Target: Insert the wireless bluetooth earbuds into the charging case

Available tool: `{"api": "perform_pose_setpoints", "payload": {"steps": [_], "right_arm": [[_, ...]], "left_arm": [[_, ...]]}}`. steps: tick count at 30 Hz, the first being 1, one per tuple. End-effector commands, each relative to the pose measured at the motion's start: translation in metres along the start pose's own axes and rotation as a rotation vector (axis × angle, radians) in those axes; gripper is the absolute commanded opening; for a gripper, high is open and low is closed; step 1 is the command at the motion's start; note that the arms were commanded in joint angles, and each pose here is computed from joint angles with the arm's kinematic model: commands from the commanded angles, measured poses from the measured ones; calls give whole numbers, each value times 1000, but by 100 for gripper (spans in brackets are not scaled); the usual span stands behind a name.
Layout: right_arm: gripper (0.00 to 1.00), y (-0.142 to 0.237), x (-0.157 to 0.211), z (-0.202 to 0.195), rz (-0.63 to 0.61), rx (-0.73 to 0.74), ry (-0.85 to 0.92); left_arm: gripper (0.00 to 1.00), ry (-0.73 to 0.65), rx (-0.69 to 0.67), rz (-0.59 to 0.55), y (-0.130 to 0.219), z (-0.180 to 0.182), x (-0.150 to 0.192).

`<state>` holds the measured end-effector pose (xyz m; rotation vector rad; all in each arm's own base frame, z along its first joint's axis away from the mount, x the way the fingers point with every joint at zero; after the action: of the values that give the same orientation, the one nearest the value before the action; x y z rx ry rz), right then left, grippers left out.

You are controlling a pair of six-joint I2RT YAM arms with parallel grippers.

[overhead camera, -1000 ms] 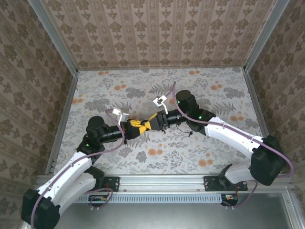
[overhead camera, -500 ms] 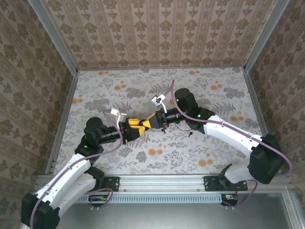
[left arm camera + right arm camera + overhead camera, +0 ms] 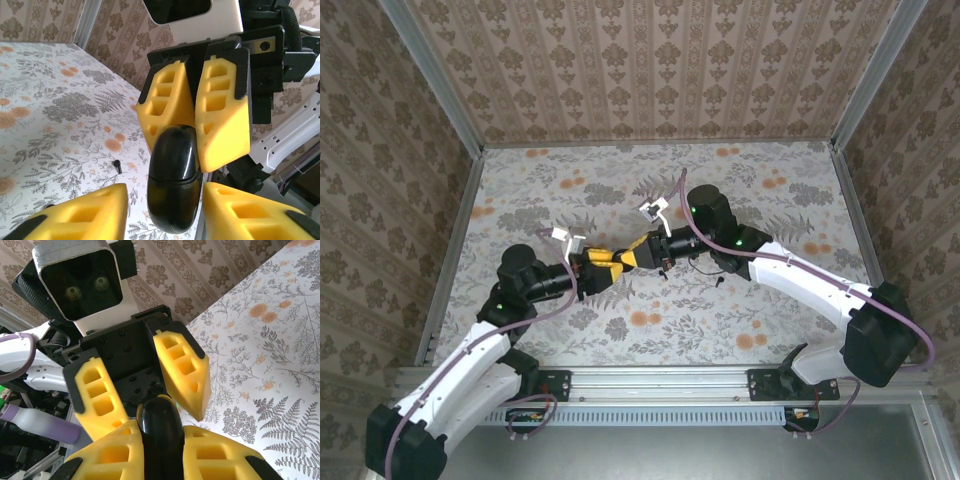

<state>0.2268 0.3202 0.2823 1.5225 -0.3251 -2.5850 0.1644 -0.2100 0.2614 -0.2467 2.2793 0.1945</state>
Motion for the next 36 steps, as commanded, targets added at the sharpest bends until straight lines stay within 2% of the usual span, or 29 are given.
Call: {"api": "perform_pose_setpoints", "payload": {"steps": [1, 4, 10, 14, 16, 20, 27, 36], "right_arm": [[4, 7, -22, 15, -49, -22, 65], [4, 7, -21, 15, -47, -24, 62], [5, 7, -20, 13, -49, -7, 55], [12, 8, -20, 8, -51, 23, 45], [26, 7, -18, 1, -44, 60, 27], [40, 9, -12, -22, -27, 159, -33], [46, 1, -1, -56, 1, 166, -181], [50, -2, -2, -51, 22, 112, -207]], "left_arm": [[38, -17, 61, -9, -2, -11, -11], [30, -13, 76, -3, -4, -11, -11], [0, -15, 93, 13, -5, -13, -10], [0, -35, 91, 5, -2, -16, -10], [0, -46, 89, 2, -1, -17, -9], [0, -64, 103, -2, 1, -22, -10], [0, -67, 113, 3, 2, -25, -9], [0, -72, 79, -1, 3, -19, -8]]}}
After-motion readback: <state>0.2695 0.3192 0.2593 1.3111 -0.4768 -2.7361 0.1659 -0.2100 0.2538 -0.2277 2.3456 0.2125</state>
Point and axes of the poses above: each hand's point on the last joint's axis, 136 mm out from that joint toward the fingers, its own y axis back along the fingers, its own z axis along the line the jaws close on, x = y × z, the point moved 3 cm from there along y, back along the fingers, and after that the axes turned 11 degrees about y, right-handed, at the moved point
